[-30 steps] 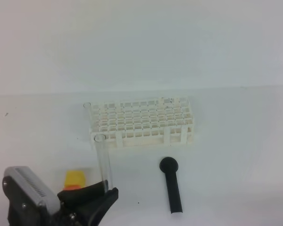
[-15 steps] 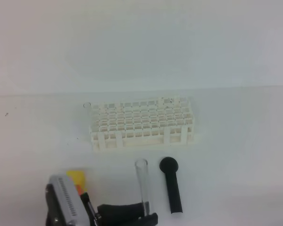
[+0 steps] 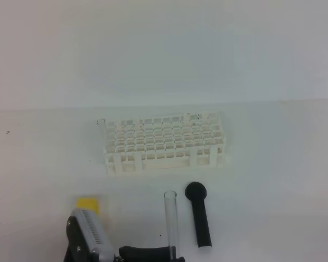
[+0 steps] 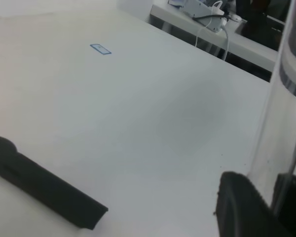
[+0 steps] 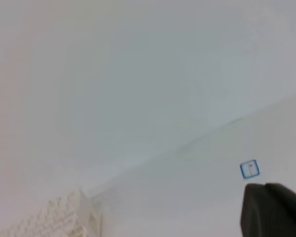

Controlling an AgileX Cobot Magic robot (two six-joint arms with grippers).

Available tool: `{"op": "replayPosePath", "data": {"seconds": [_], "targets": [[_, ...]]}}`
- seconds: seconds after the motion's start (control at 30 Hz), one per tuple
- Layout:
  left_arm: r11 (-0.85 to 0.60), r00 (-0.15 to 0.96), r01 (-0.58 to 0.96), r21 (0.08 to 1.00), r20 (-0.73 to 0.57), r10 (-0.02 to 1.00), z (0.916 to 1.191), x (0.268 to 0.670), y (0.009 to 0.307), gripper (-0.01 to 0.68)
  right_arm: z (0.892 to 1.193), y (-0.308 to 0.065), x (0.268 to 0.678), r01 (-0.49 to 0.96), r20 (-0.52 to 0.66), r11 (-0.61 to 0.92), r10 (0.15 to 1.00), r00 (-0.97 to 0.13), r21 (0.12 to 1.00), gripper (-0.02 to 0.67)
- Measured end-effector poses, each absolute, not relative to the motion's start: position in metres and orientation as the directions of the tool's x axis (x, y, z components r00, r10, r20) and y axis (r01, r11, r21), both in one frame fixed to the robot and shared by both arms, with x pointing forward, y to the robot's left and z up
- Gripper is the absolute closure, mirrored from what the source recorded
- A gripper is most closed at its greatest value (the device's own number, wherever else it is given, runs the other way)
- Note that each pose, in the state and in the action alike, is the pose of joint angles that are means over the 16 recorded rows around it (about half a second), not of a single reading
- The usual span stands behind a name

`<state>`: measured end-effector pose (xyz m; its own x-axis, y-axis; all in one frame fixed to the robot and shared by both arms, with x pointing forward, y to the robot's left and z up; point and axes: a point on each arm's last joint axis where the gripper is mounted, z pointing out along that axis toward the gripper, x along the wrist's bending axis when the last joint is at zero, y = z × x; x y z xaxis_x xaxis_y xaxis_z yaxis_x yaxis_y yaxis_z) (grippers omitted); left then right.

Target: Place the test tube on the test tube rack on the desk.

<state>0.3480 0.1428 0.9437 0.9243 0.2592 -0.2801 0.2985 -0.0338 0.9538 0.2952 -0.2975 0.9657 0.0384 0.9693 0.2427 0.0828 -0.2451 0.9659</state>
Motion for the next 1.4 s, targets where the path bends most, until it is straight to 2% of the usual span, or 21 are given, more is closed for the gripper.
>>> {"op": "replayPosePath", "data": {"seconds": [0.1,0.2,0.4,0.6,0.83,1.0,1.13,1.3,1.4], "targets": [[-0.039,0.930,0.284,0.958,-0.266,0.253,0.944,0.347,0.143,0.562,0.972,-0.297,0.295,0.045,0.302,-0.303,0.953,0.027,0.952,0.650],[-0.051,0.941,0.260,0.964,-0.241,0.239,0.944,0.346,0.143,0.562,0.981,-0.296,0.294,0.017,0.296,-0.296,0.955,0.007,0.955,0.650],[-0.072,0.954,0.233,0.970,-0.214,0.209,0.943,0.343,0.142,0.562,1.003,-0.288,0.288,0.017,0.110,-0.109,0.991,-0.081,0.994,0.650],[-0.091,0.964,0.218,0.972,-0.200,0.175,0.943,0.340,0.141,0.562,1.024,-0.271,0.278,-0.008,-0.113,0.115,0.953,-0.282,0.993,0.650],[-0.092,0.961,0.244,0.966,-0.228,0.155,0.943,0.339,0.140,0.562,1.037,-0.251,0.267,-0.079,-0.241,0.238,0.797,-0.554,0.968,0.650],[-0.089,0.966,0.239,0.967,-0.228,0.119,0.948,0.342,0.135,0.562,1.044,-0.242,0.264,-0.090,-0.238,0.249,0.668,-0.705,0.964,0.650],[-0.078,0.968,0.241,0.967,-0.234,0.089,0.954,0.346,0.129,0.562,1.050,-0.237,0.266,-0.061,-0.192,0.236,0.585,-0.788,0.970,0.650],[-0.056,0.970,0.237,0.970,-0.234,0.063,0.963,0.353,0.122,0.563,1.057,-0.228,0.275,0.009,-0.101,0.211,0.504,-0.858,0.977,0.650],[-0.041,0.969,0.241,0.970,-0.239,0.057,0.968,0.357,0.119,0.563,1.059,-0.220,0.285,0.065,-0.036,0.190,0.486,-0.873,0.980,0.650]]}}
